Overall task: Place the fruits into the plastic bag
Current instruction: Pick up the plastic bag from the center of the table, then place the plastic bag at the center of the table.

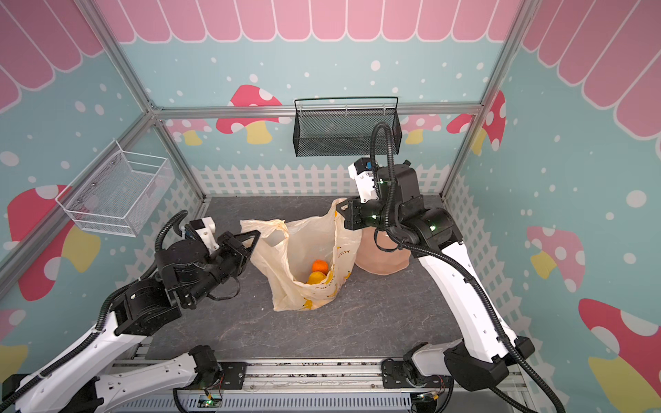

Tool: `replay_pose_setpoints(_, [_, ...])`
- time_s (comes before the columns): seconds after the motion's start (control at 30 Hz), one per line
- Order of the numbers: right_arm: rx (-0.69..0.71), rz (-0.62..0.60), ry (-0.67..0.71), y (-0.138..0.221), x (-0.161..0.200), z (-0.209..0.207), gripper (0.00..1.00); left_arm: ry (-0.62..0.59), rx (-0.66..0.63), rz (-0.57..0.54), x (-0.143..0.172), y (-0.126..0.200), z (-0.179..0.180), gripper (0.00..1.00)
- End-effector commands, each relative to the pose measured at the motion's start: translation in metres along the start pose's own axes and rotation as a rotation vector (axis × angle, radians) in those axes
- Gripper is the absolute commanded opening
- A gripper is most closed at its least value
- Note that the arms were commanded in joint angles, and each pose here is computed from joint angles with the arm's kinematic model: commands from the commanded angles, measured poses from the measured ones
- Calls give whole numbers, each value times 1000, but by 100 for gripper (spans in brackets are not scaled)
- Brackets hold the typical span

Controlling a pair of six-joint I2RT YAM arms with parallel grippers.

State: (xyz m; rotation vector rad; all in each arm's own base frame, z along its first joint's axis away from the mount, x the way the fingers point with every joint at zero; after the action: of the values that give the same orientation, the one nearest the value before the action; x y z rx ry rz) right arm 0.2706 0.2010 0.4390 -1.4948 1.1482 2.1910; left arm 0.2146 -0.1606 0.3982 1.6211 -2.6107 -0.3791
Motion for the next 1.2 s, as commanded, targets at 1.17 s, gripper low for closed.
replay_pose_setpoints(1.17, [87,103,-43,-54,55,-34,7,-243,-60,240,-22,-60,30,22])
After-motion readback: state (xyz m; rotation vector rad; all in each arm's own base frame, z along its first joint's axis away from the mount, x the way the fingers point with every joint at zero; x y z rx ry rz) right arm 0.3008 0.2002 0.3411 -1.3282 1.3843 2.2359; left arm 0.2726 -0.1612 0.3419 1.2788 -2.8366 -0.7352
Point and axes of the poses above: each gripper's point midway between its finger pads, its own y axis back along the fingers, its own z axis along the line the jaws close on, x = y × z, the point moved 3 cm from there along y, back along the fingers, and after that the axes turned 15 degrees about y, right-handed, at the moved point
